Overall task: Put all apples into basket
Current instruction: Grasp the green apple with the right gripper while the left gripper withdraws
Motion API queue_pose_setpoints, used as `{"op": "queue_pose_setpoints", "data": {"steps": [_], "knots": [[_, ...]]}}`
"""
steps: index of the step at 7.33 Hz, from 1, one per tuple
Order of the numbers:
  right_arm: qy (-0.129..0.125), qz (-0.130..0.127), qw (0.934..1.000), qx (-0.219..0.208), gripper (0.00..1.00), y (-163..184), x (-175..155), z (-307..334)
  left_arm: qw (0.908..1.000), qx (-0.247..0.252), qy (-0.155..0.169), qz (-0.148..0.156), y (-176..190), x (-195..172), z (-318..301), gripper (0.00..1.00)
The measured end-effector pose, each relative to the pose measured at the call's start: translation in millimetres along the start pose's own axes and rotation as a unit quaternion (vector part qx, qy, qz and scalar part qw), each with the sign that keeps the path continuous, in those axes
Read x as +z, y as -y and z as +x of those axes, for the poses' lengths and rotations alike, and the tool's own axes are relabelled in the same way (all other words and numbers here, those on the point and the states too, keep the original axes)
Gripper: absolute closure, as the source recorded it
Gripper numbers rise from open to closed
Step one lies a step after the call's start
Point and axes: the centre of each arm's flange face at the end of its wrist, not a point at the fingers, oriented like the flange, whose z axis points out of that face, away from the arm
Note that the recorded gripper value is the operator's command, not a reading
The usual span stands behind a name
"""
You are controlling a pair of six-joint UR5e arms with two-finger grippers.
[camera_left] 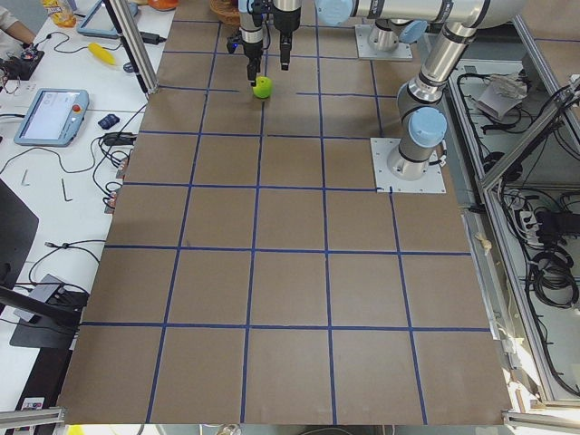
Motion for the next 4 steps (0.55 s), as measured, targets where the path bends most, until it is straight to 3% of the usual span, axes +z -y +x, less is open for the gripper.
{"op": "queue_pose_setpoints", "data": {"steps": [3,4], "knots": [[-0.009,-0.007,0.9999,0.002,0.0,-10,22,6,1.0,-0.002,0.0,0.005,-1,1,-2,0.0],[-0.011,-0.011,0.9999,0.003,0.12,-11,30,7,1.0,-0.004,0.0,0.007,-1,1,-4,0.0]]}}
